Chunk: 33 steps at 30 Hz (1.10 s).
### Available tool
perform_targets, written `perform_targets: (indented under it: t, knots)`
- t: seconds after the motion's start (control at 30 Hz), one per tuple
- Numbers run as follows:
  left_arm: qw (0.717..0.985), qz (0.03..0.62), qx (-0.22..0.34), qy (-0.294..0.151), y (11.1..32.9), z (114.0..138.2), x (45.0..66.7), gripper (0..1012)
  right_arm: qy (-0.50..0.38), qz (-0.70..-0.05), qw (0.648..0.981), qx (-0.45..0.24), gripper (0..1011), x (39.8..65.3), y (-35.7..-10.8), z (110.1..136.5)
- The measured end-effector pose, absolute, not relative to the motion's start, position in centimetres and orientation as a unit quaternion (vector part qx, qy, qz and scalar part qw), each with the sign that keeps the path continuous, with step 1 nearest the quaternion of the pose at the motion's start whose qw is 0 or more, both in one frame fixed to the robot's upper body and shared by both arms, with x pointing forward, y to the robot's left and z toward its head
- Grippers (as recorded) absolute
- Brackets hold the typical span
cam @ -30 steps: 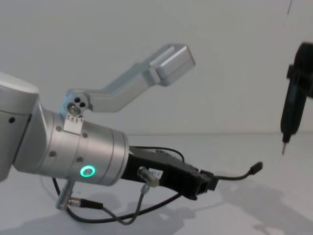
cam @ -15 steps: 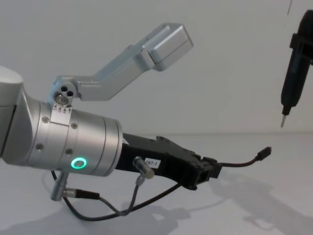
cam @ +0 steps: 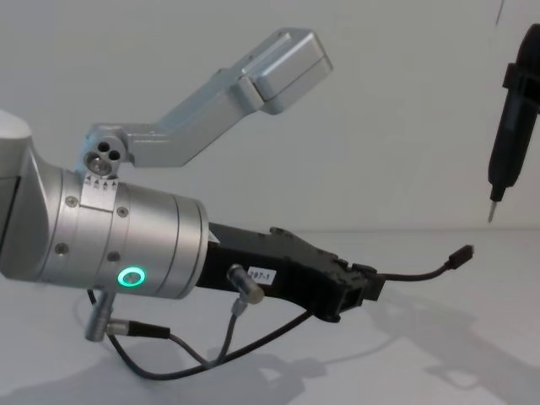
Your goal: Pick up the data cable with the one hand.
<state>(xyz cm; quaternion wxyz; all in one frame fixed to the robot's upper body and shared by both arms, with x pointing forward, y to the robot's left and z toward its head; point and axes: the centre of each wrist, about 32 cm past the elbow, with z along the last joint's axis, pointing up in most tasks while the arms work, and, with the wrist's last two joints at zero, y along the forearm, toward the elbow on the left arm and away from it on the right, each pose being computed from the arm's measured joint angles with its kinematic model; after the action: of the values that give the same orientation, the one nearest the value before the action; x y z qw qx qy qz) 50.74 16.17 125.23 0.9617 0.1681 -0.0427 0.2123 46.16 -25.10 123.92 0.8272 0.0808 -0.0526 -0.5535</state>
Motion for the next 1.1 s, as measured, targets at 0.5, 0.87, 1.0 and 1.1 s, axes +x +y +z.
perform_targets:
  t: [0.5,0.87,1.0,1.1]
  knots:
    - [0.962,0.211,0.166,-0.046,16.23,125.30,50.69,37,-0.034,-0.544,0.834,0.084,279,46.55,-25.25,123.94]
    - [0.962,0.210,0.166,-0.047,16.24,125.31,50.66,37,-0.024,-0.539,0.838,0.079,279,46.54,-25.39,124.15]
    - [0.962,0.210,0.166,-0.047,16.24,125.32,50.66,37,-0.022,-0.538,0.839,0.076,279,46.52,-25.42,124.22]
    - [0.962,0.210,0.166,-0.047,16.24,125.32,50.66,37,-0.020,-0.537,0.840,0.075,279,46.51,-25.44,124.24]
